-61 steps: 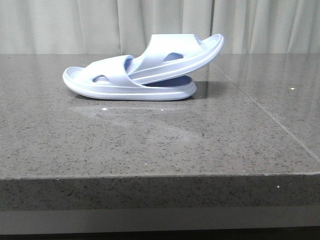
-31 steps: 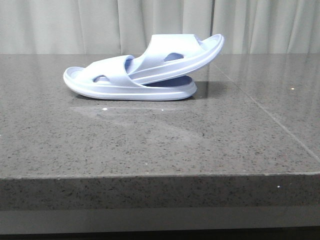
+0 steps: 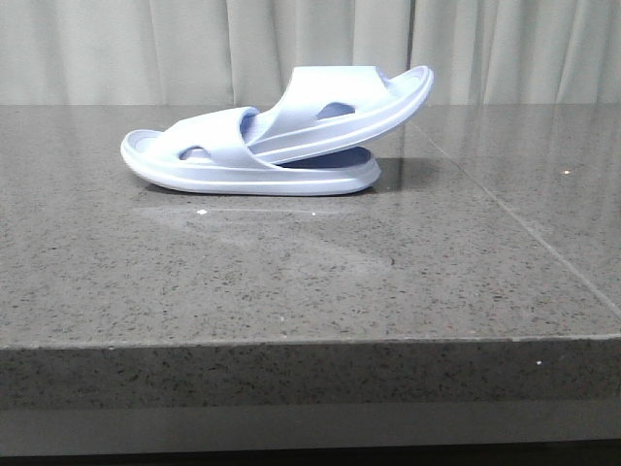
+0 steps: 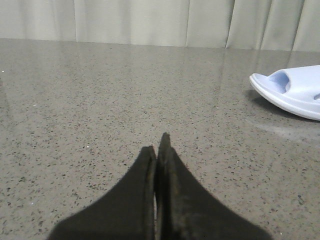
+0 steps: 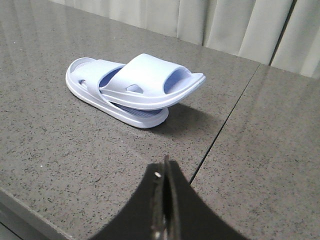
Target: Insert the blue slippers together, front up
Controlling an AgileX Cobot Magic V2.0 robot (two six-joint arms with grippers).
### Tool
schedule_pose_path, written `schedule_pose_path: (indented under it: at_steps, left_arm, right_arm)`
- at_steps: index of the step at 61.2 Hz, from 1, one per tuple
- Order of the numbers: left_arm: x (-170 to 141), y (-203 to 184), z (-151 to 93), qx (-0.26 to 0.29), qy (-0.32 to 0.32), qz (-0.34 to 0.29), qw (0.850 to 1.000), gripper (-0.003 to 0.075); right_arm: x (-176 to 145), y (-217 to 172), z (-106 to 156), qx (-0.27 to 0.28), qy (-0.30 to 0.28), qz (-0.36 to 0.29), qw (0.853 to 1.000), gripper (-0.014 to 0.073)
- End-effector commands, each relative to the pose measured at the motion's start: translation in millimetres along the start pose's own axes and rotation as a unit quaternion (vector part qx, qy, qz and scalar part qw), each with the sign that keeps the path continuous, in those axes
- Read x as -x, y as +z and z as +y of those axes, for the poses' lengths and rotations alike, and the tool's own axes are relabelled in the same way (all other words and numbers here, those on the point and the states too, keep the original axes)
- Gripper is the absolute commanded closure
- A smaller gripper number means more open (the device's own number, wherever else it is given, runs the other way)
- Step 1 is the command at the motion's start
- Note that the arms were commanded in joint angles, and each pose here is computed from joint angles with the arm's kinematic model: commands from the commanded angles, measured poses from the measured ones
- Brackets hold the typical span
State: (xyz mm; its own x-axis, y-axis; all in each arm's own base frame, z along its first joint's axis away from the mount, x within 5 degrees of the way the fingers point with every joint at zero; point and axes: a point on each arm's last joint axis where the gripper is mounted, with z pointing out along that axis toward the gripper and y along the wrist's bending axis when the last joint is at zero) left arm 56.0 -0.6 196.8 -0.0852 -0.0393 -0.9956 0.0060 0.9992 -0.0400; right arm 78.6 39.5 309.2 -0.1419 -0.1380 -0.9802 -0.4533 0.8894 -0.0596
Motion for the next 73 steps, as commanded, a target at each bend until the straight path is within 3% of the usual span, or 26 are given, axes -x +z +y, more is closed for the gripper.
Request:
schedule_pose_path:
  at_steps: [1,61,73]
  left_arm:
    - [6.9,-1.4,-0.1,-0.001,-0.01,-0.052,0.999,0.0741]
    - [6.9,-1.4,-0.1,-0.001,-0.01,-0.052,0.999,0.0741]
    - [6.9,-1.4,-0.1,-0.001,-0.01,-0.052,0.999,0.0741]
  right_arm:
    - [11.5,-1.9,-2.7,-0.014,0.005,-0.03,0.999,0.0712]
    - [11.5,-1.9,-2.7,-0.014,0.005,-0.03,0.999,0.0712]
    - [-0.6,3.1,-10.2,-0.053,0.035,-0.039,0.997,0.0712]
